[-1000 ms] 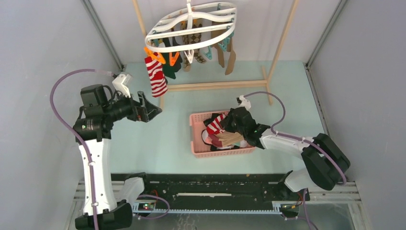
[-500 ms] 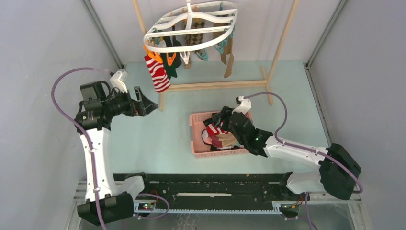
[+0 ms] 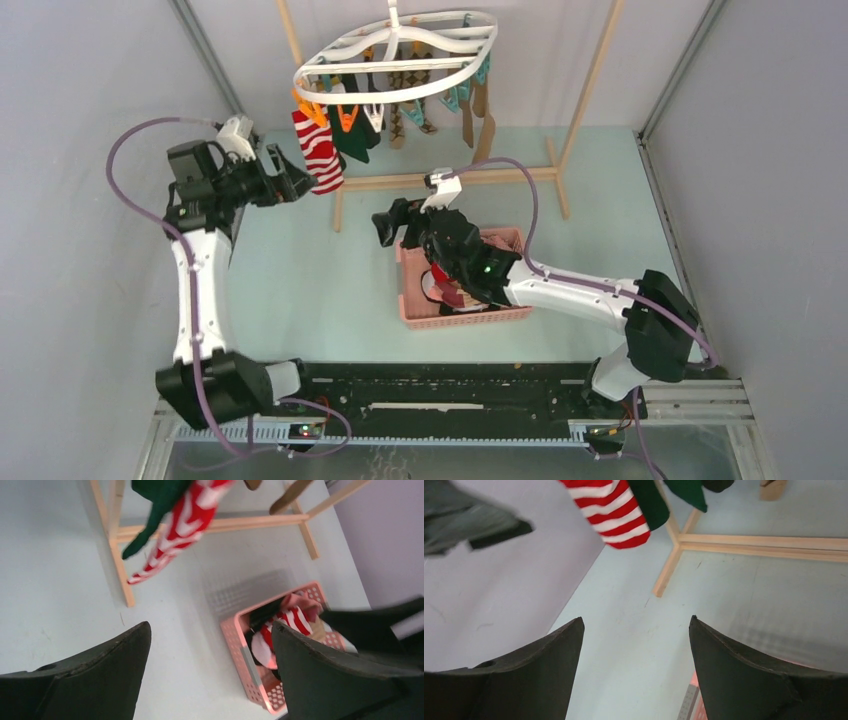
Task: Remove the socks clipped to the hanger
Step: Remove the sock from the hanger.
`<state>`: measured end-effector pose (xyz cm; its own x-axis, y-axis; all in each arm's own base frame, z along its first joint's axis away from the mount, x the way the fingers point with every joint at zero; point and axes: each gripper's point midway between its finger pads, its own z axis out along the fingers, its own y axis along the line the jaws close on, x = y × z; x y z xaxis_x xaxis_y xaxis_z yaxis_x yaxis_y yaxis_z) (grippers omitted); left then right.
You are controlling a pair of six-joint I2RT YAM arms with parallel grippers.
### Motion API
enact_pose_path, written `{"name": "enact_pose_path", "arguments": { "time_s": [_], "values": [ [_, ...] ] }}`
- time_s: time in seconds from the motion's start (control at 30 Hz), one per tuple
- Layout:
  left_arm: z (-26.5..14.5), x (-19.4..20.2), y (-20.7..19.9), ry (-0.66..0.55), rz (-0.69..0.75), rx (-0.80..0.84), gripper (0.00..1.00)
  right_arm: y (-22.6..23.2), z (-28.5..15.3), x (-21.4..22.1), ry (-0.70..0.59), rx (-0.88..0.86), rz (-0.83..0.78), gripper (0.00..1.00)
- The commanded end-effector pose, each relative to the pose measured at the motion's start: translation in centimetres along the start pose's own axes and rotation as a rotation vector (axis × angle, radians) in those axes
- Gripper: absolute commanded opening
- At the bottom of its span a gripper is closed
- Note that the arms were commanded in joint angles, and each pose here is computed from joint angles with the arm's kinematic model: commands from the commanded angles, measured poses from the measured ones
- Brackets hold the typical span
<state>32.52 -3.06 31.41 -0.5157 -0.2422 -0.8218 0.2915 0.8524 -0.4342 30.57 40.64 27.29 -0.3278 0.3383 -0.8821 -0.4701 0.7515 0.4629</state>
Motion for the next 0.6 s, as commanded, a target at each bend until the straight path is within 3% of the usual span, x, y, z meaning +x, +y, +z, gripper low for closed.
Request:
{"name": "enact_pose_path", "arguments": {
  "time_s": [0.0,0.13,0.4,0.47,0.57],
  "values": [
    [2.6,-4.9,2.0,-0.1,0.05,-0.031,0.92,2.2,-2.8,-1.1,-0.02,-0.079,-0.024,0.85],
    [5.2,-5.9,3.1,-0.092,0.066,-0.021,0.87,2.4,-5.5,-1.8,-0.03,-0.118,0.01,0.82],
    [8.4,-7.2,1.7,-0.072,0.093,0.096,0.77,1.7,-8.4,-2.5,-0.028,-0.126,0.031,0.77],
    [9.0,-7.5,1.6,-0.069,0.091,0.113,0.71,1.5,-8.8,-2.8,-0.03,-0.118,0.034,0.76],
    [9.7,-7.7,1.6,-0.061,0.074,0.127,0.5,1.2,-9.3,-3.0,-0.035,-0.112,0.041,0.73]
  ]
}}
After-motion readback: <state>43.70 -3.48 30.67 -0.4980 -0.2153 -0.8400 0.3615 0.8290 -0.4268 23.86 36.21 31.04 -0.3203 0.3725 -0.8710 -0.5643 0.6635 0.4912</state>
